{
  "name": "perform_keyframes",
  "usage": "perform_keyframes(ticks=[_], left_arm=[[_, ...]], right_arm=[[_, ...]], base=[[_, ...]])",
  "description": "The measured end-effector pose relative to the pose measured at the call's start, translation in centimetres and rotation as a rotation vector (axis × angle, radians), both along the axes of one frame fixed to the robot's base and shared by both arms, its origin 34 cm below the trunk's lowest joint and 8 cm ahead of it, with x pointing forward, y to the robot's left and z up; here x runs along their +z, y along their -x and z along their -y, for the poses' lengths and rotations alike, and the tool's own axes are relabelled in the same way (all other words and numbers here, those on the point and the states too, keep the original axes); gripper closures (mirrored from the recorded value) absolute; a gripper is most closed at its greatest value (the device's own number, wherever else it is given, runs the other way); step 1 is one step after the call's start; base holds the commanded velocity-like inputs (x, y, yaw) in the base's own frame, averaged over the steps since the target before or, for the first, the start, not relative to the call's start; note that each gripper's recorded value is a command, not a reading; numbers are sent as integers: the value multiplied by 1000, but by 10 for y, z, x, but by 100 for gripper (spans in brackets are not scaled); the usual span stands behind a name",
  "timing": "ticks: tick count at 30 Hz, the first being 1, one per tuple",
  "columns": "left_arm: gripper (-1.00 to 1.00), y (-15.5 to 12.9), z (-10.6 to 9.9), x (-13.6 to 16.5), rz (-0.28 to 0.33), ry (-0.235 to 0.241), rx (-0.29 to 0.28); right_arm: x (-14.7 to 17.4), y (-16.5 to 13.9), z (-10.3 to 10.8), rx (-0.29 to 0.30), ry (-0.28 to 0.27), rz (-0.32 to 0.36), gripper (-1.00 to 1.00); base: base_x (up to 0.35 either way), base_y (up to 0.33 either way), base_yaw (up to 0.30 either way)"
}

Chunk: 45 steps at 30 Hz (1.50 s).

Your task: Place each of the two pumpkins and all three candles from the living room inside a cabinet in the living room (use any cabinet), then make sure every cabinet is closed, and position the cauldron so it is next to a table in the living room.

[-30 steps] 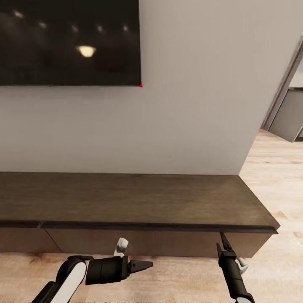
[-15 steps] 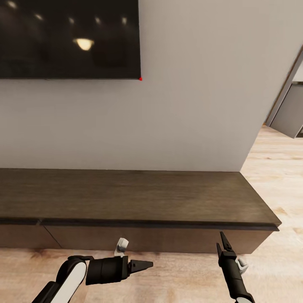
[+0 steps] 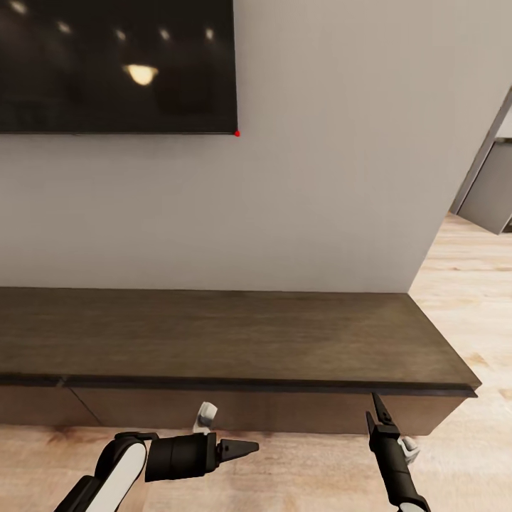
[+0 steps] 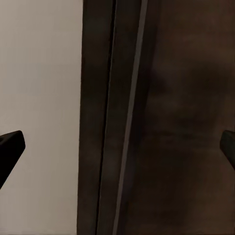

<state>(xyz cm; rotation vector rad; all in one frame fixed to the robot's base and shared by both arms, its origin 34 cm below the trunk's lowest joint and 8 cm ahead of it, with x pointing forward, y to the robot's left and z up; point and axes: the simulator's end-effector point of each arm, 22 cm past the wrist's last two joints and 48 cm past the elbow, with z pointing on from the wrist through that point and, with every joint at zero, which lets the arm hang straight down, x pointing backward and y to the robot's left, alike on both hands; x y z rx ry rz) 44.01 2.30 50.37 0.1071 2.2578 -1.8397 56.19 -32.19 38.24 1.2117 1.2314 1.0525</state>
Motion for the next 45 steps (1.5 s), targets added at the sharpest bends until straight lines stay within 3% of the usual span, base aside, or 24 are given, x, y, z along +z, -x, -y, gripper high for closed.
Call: perform_keyframes(ticks=[45], left_arm=[[-100, 0, 0, 0, 0, 0, 0]], right_arm=[[-8, 4, 0, -2, -3, -23, -100]], base=[[21, 2, 0]])
